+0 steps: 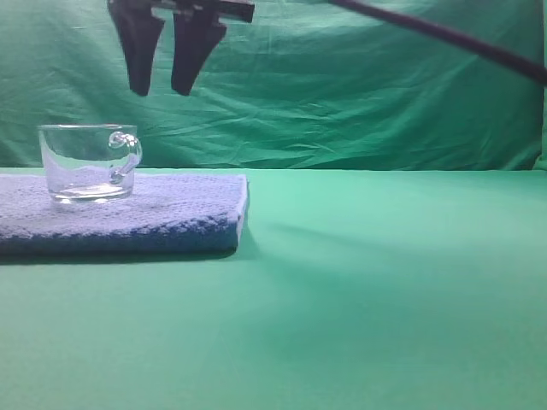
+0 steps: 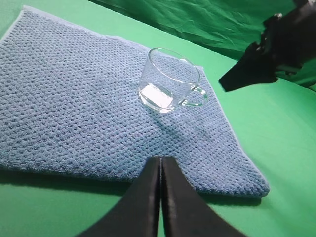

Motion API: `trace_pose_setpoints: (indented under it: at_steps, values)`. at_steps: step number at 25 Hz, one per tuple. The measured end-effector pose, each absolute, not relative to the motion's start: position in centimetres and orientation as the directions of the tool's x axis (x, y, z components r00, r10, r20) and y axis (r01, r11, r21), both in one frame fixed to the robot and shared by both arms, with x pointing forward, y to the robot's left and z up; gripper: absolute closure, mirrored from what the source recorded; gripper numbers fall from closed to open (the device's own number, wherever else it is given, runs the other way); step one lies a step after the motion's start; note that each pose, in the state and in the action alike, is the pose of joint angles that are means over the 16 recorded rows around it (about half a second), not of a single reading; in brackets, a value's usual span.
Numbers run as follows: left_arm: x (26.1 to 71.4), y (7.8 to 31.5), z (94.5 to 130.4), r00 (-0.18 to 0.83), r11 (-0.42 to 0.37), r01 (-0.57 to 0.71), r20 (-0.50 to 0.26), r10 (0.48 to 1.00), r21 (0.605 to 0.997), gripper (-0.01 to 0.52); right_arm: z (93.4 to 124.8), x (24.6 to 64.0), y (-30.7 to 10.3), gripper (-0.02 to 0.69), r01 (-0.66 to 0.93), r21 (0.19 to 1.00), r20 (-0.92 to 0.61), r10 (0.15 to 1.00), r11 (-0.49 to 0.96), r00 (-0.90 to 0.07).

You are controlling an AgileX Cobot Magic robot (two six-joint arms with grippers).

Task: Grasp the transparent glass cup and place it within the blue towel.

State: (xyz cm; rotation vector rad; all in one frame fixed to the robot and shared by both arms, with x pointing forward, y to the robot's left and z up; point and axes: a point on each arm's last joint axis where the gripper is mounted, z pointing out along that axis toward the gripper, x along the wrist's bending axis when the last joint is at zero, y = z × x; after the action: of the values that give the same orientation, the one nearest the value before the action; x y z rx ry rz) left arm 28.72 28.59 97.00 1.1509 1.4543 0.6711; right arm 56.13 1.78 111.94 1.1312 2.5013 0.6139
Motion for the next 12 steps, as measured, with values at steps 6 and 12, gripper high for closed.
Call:
trace_pose_setpoints:
  at_steps: [6, 12]
  values:
    - [28.7, 28.6, 97.1, 0.083, 0.366, 0.280, -0.403, 0.912, 0.887, 0.514, 115.1, 52.3, -2.5, 0.619, 0.606, 0.570, -0.116, 0.785, 0.554, -0.609]
    - [28.8, 28.6, 97.1, 0.083, 0.368, 0.273, -0.403, 0.912, 0.889, 0.514, 115.5, 47.2, -7.7, 0.615, 0.564, 0.651, -0.089, 0.789, 0.508, -0.608]
